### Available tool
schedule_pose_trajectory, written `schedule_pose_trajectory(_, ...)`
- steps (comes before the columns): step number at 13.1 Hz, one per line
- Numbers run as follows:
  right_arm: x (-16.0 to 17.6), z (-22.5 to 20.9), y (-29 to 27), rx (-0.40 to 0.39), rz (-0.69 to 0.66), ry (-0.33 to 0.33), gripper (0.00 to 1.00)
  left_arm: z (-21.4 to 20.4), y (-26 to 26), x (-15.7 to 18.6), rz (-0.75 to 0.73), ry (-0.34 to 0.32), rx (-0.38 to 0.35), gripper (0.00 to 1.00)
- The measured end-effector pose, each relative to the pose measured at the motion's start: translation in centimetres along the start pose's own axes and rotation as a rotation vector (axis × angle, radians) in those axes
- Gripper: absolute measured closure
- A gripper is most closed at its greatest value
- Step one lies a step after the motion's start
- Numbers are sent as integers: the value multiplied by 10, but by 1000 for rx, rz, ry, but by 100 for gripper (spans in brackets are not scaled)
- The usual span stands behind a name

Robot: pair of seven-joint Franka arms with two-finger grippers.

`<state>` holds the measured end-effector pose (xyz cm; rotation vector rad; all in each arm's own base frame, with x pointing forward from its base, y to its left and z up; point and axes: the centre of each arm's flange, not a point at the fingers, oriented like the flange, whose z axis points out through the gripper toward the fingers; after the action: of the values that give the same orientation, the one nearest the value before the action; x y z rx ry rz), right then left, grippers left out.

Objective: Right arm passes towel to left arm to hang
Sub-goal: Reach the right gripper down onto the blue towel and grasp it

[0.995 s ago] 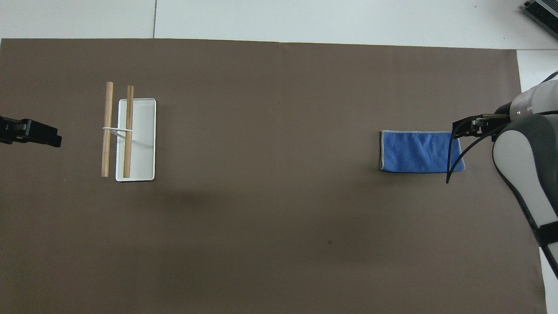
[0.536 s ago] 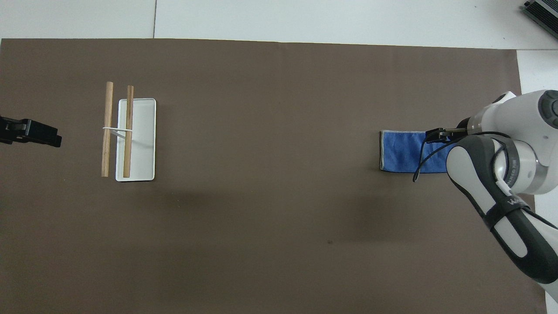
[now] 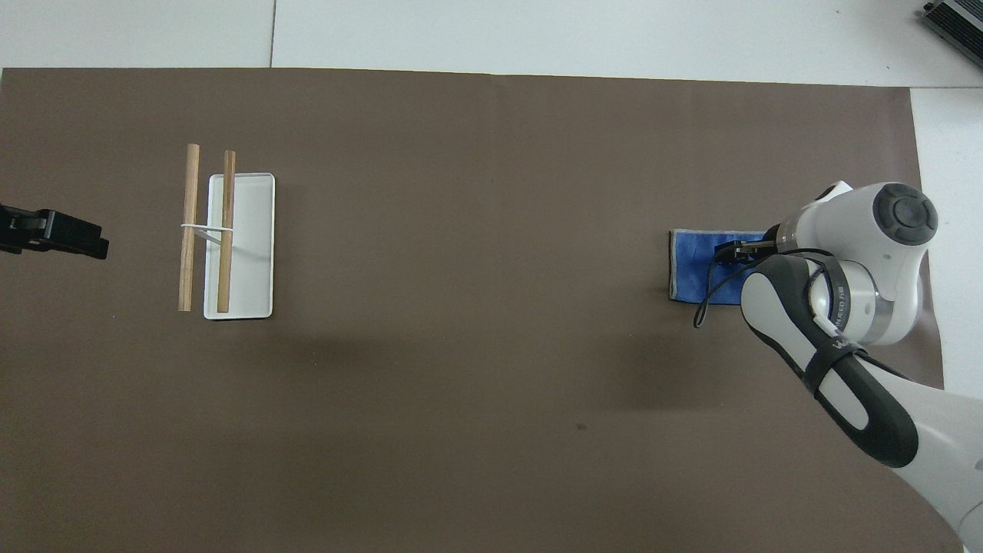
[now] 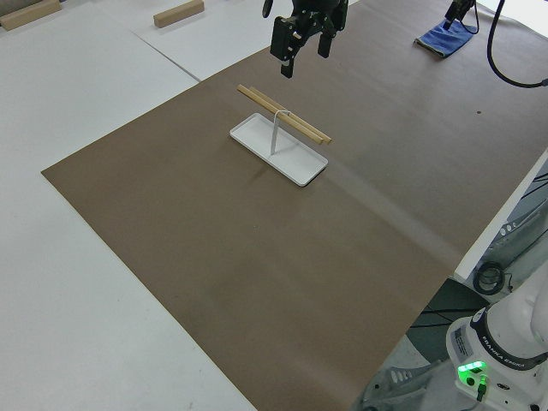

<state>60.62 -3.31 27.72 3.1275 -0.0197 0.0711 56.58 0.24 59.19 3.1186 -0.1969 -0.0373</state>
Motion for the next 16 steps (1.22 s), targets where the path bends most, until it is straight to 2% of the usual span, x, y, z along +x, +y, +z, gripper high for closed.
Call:
schedule_pose_trajectory(5, 1, 0, -6, 0, -11, 5, 0, 0, 0, 0, 0, 0, 0, 0)
schedule_pose_trajectory(7, 1, 0, -6, 0, -10, 5, 3, 0, 0, 0, 0, 0, 0, 0)
schedule_pose_trajectory(8, 2, -2, -6, 0, -10, 9, 10, 0, 0, 0, 0, 0, 0, 0)
schedule_pose_trajectory(11, 3, -11, -6, 0, -10, 24, 53, 0, 0, 0, 0, 0, 0, 0)
schedule_pose_trajectory(14, 6, -19, -6, -1, -10, 41, 88, 0, 0, 0, 0, 0, 0, 0)
schedule_pose_trajectory(15, 7, -26, -6, -1, -10, 54, 96, 0, 0, 0, 0, 0, 0, 0)
schedule_pose_trajectory(16, 10, -37, -6, -2, -10, 74, 96, 0, 0, 0, 0, 0, 0, 0)
